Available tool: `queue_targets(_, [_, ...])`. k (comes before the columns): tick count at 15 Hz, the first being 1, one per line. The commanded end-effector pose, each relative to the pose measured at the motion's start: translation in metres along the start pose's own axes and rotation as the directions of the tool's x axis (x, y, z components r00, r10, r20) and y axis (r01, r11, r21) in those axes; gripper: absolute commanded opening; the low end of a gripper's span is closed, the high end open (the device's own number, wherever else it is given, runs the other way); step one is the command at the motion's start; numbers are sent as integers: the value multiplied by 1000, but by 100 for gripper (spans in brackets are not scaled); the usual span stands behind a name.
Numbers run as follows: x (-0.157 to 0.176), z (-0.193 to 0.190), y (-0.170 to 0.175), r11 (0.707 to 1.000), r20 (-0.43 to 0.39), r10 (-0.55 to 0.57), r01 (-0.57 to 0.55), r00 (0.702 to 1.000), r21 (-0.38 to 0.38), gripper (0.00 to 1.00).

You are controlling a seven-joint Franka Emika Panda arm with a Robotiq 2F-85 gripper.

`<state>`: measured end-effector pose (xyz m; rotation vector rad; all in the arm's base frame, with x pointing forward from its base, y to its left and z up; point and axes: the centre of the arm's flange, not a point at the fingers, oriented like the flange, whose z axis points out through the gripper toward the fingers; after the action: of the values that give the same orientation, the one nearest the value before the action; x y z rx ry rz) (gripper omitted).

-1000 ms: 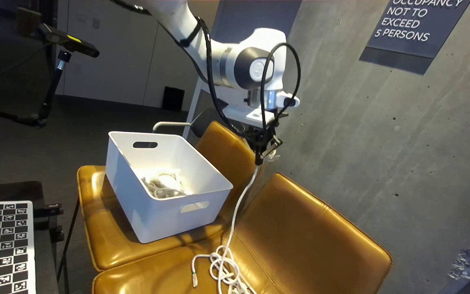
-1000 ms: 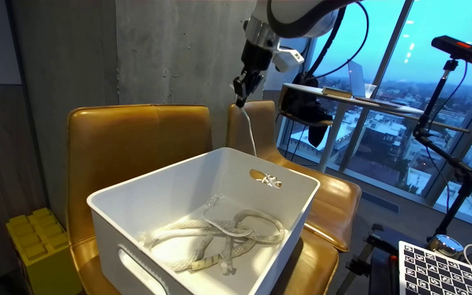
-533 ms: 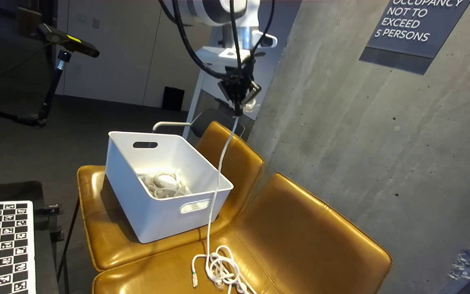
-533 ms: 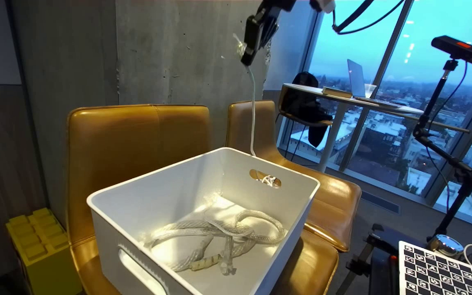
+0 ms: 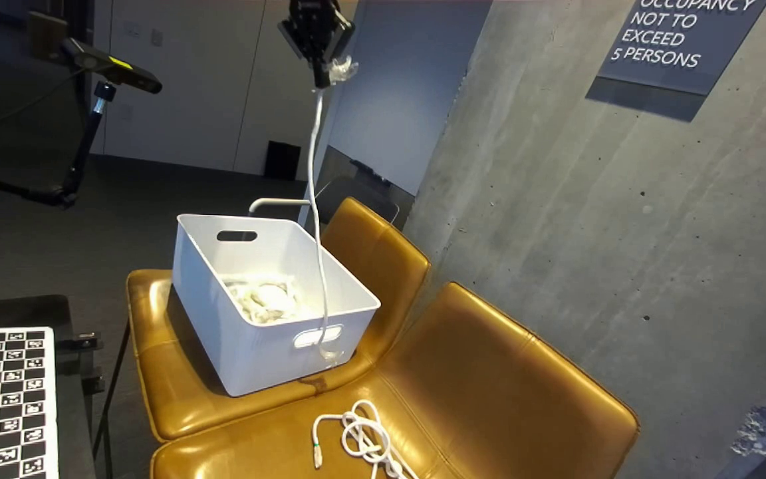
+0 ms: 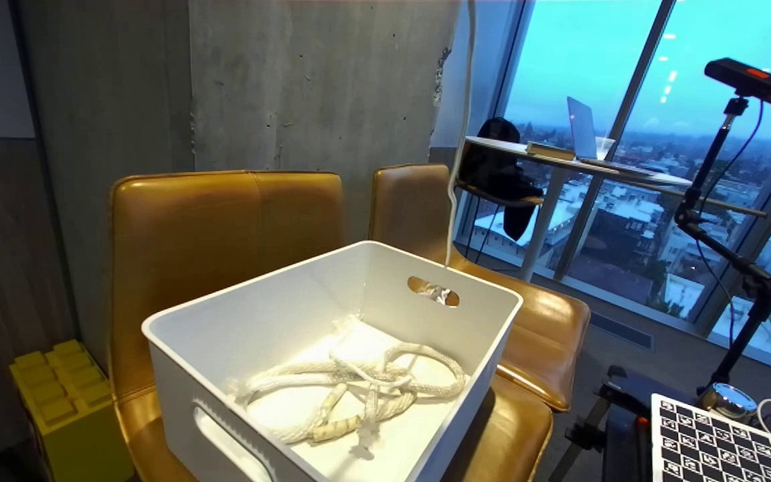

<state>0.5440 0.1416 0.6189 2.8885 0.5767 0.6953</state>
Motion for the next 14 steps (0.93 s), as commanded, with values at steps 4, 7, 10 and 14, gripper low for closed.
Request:
queue_targets(4, [-16,-121,-71,1000,-27,24,-25,999,-16,1])
queue_targets(7, [-13,-122,-41,997,-42,66,-67,997,-28,1])
queue_targets(10, [-22,-80,28,989,1,143,-143,990,-35,1])
queue_targets(14, [-45,-28,81,979,77,202,-199,976,-41,1])
